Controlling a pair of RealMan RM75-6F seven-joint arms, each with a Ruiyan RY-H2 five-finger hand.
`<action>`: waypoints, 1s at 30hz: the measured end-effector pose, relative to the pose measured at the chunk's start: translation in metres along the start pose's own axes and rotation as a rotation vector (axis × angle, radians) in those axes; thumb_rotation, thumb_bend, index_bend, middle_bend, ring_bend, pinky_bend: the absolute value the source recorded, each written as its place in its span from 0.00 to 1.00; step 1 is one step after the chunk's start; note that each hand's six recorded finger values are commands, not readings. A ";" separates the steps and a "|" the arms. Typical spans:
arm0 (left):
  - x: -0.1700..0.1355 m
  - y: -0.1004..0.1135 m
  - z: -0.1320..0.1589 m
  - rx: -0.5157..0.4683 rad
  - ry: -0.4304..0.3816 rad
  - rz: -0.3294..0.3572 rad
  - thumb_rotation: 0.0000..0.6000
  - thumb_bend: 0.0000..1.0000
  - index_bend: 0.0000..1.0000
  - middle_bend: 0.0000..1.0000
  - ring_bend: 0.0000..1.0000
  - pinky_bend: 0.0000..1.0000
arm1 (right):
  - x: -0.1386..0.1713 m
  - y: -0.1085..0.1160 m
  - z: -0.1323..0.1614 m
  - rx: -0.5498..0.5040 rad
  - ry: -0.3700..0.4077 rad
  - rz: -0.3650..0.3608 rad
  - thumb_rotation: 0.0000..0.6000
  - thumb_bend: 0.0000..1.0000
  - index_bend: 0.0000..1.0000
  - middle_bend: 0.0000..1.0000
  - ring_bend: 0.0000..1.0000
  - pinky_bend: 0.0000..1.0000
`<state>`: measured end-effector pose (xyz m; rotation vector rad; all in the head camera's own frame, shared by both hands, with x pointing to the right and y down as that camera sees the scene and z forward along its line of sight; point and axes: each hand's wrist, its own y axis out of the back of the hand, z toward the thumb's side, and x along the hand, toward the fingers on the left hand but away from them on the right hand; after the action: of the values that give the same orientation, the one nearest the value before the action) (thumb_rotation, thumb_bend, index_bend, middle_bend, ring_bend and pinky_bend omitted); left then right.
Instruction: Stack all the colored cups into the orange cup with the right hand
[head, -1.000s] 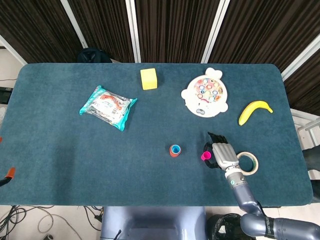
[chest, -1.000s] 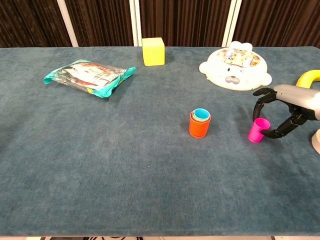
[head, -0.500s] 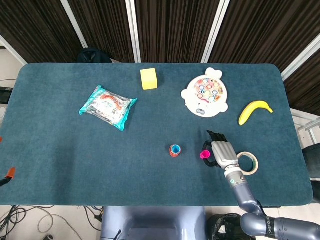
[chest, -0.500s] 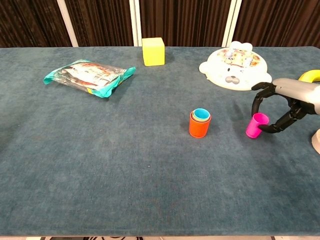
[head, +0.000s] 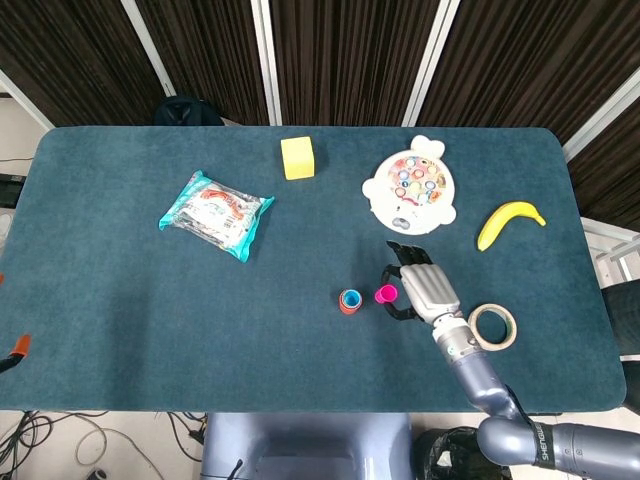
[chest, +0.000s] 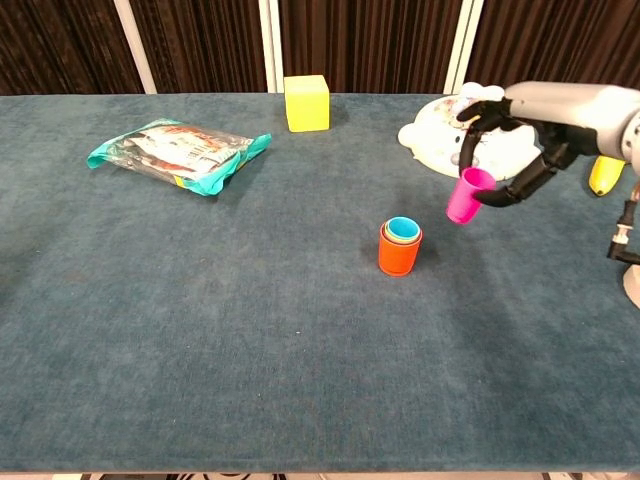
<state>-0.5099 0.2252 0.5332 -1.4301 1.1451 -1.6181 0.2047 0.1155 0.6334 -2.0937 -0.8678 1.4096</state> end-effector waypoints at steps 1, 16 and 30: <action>0.000 0.000 0.000 -0.001 0.000 0.000 1.00 0.27 0.03 0.03 0.00 0.00 | -0.001 0.002 0.003 0.002 0.003 0.000 1.00 0.42 0.49 0.01 0.06 0.05; 0.001 0.000 -0.001 -0.003 0.001 0.000 1.00 0.27 0.03 0.03 0.00 0.00 | -0.019 -0.001 0.044 -0.007 0.025 0.029 1.00 0.42 0.49 0.01 0.06 0.05; 0.001 0.000 -0.001 -0.002 0.001 0.000 1.00 0.27 0.03 0.02 0.00 0.00 | -0.023 -0.013 0.037 0.005 -0.001 0.040 1.00 0.42 0.49 0.01 0.07 0.05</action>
<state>-0.5109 0.2244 0.5334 -1.4307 1.1480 -1.6176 0.1606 0.1089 0.6437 -2.1182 -0.8263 1.4322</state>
